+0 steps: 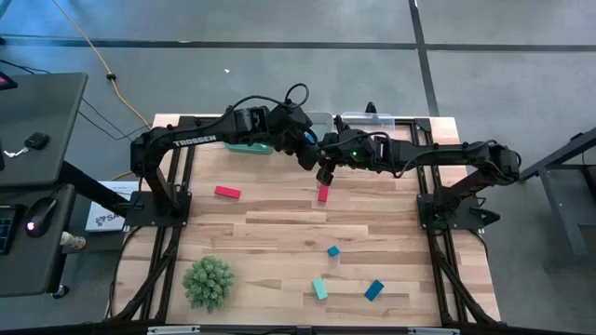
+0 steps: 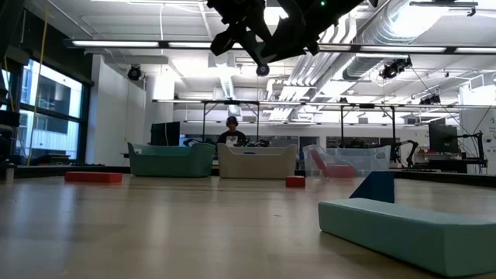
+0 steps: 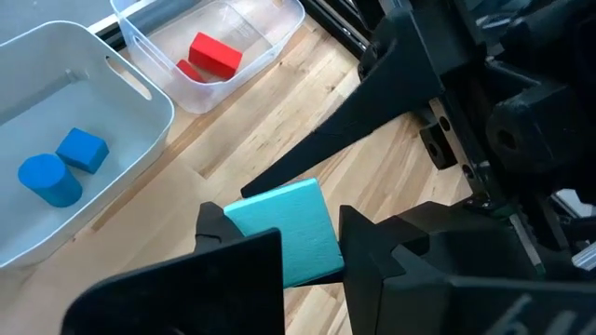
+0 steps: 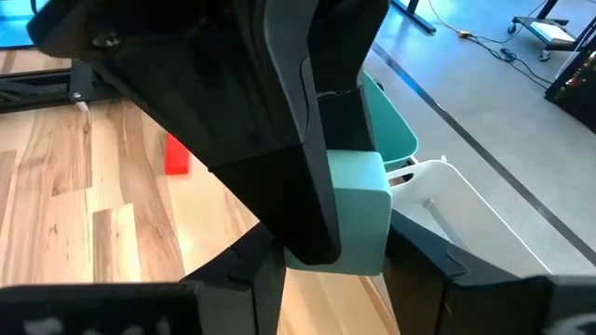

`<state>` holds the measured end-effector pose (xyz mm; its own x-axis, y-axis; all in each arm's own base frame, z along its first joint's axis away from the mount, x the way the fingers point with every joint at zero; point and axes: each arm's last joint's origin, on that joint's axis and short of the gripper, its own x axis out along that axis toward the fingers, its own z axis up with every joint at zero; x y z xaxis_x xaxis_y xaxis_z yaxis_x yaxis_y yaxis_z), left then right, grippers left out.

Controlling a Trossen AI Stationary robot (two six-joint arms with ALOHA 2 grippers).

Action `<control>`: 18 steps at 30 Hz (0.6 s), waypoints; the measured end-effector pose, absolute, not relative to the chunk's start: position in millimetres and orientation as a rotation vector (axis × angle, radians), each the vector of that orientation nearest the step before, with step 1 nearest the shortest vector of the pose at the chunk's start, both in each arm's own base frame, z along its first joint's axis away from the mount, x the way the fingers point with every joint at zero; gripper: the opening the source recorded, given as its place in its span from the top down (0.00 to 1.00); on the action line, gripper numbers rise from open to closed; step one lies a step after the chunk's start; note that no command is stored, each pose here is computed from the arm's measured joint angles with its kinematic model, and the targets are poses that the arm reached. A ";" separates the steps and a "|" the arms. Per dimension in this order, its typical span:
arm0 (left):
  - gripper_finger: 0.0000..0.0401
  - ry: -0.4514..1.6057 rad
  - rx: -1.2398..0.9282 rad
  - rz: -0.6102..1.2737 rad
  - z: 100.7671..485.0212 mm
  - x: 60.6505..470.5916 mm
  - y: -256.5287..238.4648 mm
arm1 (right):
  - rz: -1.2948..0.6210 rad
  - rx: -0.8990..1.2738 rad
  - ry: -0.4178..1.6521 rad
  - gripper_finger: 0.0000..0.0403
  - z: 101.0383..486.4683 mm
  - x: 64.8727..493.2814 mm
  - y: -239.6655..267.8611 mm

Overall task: Sort & place blocks by color
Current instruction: Put the right light blue block into the green bin

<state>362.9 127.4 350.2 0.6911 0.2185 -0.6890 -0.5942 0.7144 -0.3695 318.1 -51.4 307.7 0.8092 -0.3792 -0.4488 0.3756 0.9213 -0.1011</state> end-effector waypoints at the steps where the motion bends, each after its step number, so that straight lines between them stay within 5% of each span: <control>1: 0.95 0.665 -0.617 0.484 350.1 362.9 127.1 | -0.400 -0.007 0.482 0.64 307.6 318.1 -51.3; 9: 0.96 0.701 -0.598 0.469 348.0 361.5 125.4 | -0.400 -0.008 0.487 0.46 307.8 317.2 -51.2; 18: 0.96 0.706 -0.588 0.518 347.0 357.7 133.3 | -0.423 -0.014 0.529 0.43 305.9 313.0 -51.6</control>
<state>357.7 133.3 347.0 0.6506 0.2381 -0.7211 -0.6165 0.7200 -0.3185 313.0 -51.6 305.9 0.7791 -0.3948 -0.4869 0.3877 0.9139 -0.1206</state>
